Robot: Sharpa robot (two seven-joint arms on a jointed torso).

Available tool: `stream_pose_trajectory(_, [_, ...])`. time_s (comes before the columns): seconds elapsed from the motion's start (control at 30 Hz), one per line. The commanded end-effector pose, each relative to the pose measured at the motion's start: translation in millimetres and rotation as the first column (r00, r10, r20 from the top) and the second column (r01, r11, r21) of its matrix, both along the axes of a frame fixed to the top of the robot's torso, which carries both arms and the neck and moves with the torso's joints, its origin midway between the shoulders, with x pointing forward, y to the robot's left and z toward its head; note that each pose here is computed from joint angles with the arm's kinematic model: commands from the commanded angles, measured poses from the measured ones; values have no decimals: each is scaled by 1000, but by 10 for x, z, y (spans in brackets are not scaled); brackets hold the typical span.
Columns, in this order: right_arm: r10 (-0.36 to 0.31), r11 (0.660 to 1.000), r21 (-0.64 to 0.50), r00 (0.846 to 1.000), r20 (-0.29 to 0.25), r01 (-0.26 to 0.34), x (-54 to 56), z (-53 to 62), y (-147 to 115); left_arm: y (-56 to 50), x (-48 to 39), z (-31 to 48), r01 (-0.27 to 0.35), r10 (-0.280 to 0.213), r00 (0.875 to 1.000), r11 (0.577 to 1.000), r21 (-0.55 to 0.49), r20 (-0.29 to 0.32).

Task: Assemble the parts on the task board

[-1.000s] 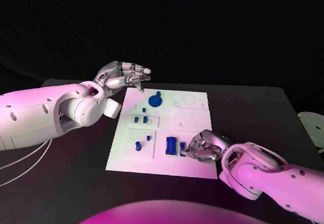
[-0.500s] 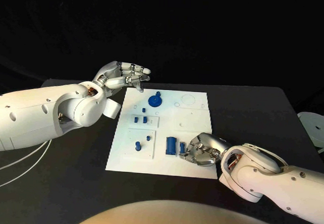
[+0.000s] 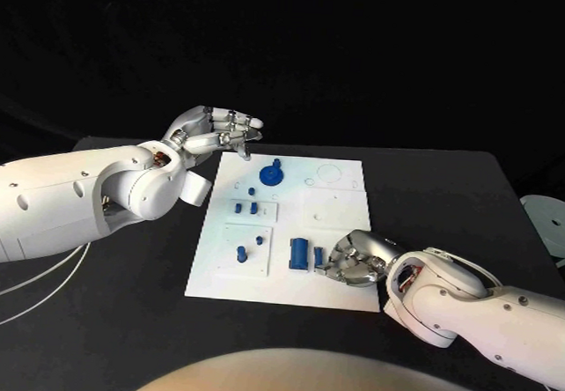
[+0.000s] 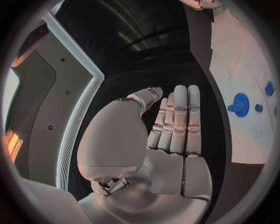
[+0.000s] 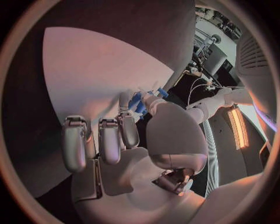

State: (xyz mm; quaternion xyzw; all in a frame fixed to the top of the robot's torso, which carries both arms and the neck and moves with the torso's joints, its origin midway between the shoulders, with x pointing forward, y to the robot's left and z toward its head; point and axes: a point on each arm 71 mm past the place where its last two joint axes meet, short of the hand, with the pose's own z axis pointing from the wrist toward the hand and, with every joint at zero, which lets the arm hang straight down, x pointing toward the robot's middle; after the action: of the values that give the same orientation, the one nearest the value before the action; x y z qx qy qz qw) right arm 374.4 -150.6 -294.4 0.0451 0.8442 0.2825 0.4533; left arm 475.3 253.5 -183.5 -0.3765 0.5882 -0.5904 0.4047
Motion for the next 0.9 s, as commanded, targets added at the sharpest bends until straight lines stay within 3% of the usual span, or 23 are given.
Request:
stream_pose_trajectory(0.03, [-1,1000,-10,1000,6,1,16,-16,4,-20,-7,10,13,-13,1000,1000,-12,3])
stream_pose_trajectory(0.9, [30,999,-25,999,-13,-30,56,-69,37,-23,-4,5,16,-16,1000,1000,-11,-1])
